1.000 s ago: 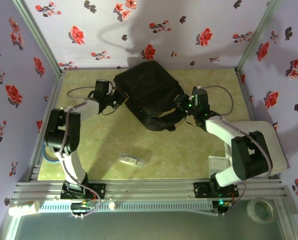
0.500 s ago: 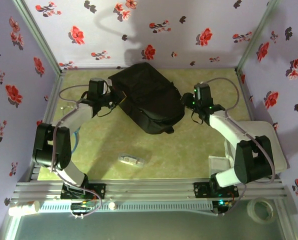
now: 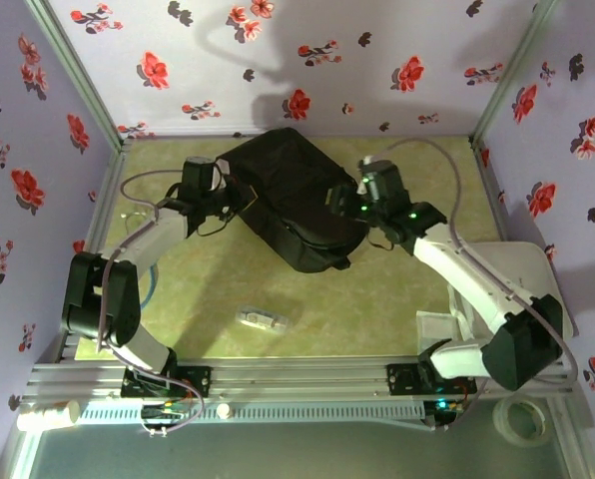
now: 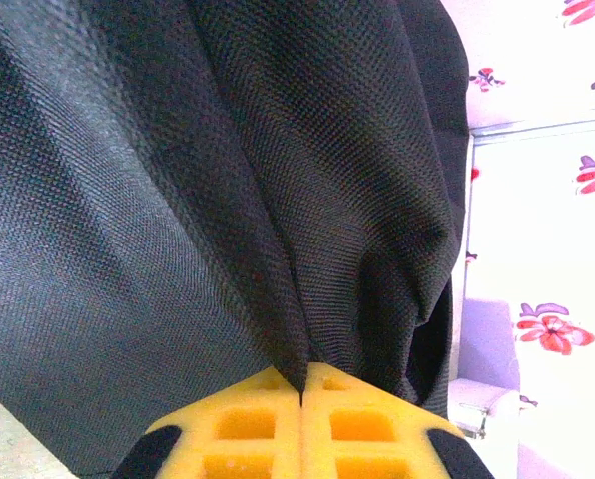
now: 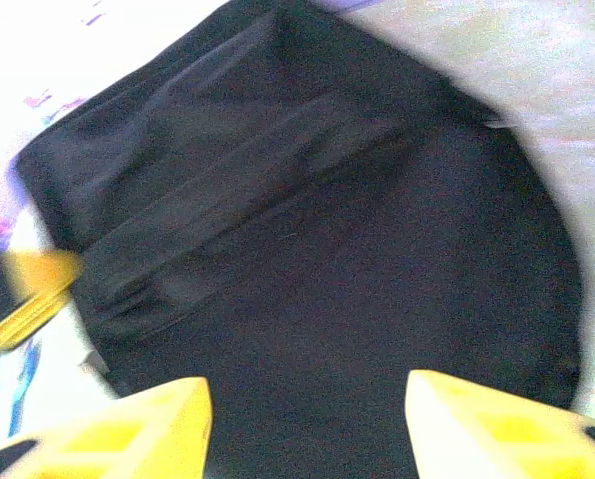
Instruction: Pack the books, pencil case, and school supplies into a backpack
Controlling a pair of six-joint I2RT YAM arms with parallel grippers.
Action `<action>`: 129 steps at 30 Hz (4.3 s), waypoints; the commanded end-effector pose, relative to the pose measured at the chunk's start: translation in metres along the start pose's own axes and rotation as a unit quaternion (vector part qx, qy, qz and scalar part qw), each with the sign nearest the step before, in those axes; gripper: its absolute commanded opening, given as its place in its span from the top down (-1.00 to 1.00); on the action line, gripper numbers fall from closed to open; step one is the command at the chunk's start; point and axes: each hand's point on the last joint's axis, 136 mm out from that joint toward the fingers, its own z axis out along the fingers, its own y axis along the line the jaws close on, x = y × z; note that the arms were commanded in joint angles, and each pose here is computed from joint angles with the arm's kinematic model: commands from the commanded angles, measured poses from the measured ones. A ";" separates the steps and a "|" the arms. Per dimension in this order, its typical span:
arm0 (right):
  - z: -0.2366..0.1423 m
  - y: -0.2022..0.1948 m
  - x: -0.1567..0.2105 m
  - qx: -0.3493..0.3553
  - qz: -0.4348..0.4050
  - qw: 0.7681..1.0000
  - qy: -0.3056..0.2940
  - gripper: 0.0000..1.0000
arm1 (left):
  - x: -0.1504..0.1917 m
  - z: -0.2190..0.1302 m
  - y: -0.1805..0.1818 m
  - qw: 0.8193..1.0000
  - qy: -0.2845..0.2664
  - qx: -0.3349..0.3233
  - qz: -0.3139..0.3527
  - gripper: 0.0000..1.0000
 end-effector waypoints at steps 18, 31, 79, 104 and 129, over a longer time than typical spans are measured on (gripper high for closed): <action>0.051 0.042 0.083 0.059 -0.067 0.991 0.104 0.30 | 0.040 0.014 -0.056 0.998 0.032 0.053 0.024 1.00; 0.072 0.025 0.070 0.131 -0.118 0.980 0.087 0.35 | 0.042 0.014 -0.054 0.998 0.039 0.047 0.027 1.00; 0.024 -0.053 0.066 0.293 -0.064 0.954 0.007 1.00 | 0.032 0.022 -0.012 1.000 0.020 -0.009 0.005 1.00; 0.000 -0.096 0.096 0.304 0.020 0.952 0.019 1.00 | 0.017 0.023 0.052 0.995 -0.020 -0.081 -0.046 1.00; 0.007 -0.114 0.107 0.278 0.044 0.959 0.035 1.00 | -0.008 0.023 0.084 0.993 -0.014 -0.100 -0.054 1.00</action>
